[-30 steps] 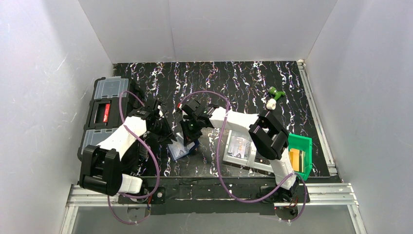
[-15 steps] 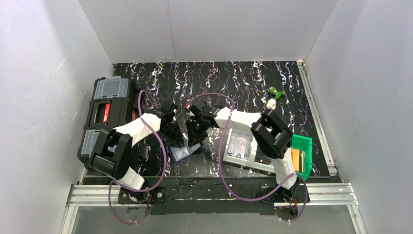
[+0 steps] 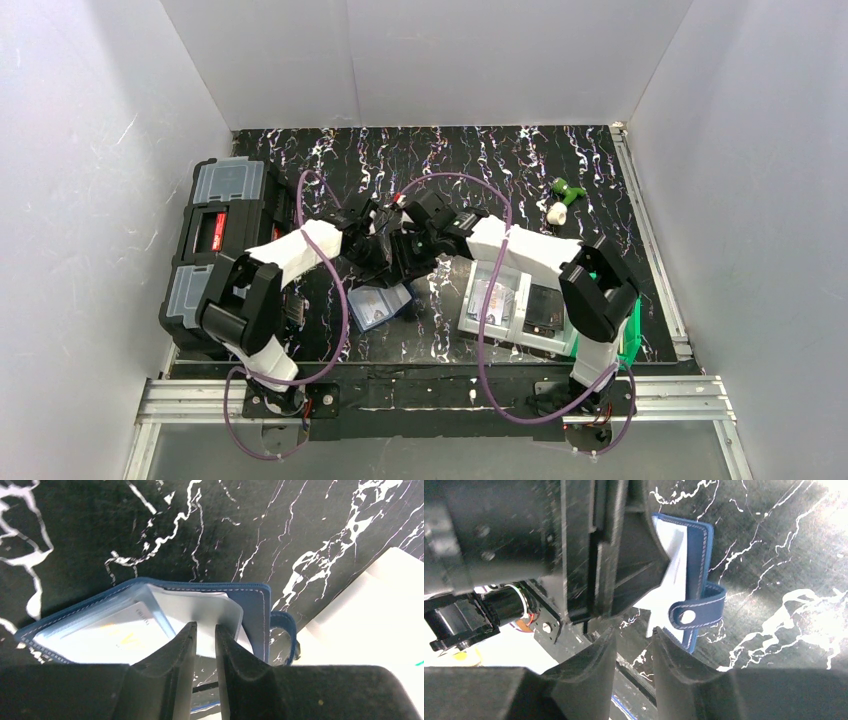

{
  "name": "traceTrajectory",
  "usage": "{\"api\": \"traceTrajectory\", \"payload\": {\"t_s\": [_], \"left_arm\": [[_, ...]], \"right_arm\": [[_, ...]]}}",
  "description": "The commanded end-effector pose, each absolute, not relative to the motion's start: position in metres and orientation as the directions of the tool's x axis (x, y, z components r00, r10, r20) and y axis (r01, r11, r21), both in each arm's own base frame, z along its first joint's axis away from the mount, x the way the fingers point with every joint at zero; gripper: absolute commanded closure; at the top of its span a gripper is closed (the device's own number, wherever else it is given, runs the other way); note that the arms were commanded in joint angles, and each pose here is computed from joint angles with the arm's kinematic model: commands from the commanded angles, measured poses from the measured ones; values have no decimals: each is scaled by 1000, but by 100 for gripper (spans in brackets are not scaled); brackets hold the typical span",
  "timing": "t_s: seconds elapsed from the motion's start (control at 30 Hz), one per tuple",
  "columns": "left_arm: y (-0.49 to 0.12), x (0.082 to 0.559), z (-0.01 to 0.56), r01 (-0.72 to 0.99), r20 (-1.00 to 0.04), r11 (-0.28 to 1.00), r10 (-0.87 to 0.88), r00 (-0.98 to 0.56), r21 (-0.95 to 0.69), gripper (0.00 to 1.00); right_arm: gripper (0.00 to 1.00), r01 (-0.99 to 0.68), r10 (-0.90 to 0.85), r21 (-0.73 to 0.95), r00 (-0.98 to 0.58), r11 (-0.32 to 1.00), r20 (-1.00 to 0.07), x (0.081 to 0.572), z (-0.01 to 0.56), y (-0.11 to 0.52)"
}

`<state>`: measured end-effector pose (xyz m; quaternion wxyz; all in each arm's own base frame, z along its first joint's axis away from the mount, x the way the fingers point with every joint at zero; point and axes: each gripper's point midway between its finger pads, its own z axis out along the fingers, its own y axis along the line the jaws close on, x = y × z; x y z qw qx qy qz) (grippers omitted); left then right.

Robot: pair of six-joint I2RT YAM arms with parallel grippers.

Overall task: Take the credit cards out of the card holder
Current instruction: Remove the credit card from the card holder.

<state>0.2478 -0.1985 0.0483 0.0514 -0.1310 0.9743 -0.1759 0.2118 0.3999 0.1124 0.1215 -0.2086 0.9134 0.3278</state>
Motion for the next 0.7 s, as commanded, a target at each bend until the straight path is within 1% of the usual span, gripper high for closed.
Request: {"api": "traceTrajectory", "payload": {"t_s": [0.0, 0.17, 0.3, 0.4, 0.53, 0.67], "left_arm": [[-213, 255, 49, -209, -33, 900, -239, -970, -384, 80], [-221, 258, 39, -195, 12, 900, -207, -978, -389, 80], [-222, 258, 38, -193, 28, 901, -198, -980, -389, 78], [-221, 258, 40, -186, 22, 904, -193, -981, -386, 77], [-215, 257, 42, -170, 9, 917, -179, -984, -360, 77], [-210, 259, 48, -155, -13, 924, -170, -985, -350, 75]], "right_arm": [[65, -465, -296, 566, -881, 681, -368, 205, 117, 396], [74, -445, -297, 610, -895, 656, -334, 198, 108, 403], [81, -421, -295, 633, -907, 649, -301, 197, 95, 409], [84, -402, -284, 636, -916, 659, -285, 198, 84, 411], [88, -376, -241, 640, -926, 671, -290, 205, 76, 411], [89, -355, -205, 628, -931, 692, -300, 210, 68, 407]]}}
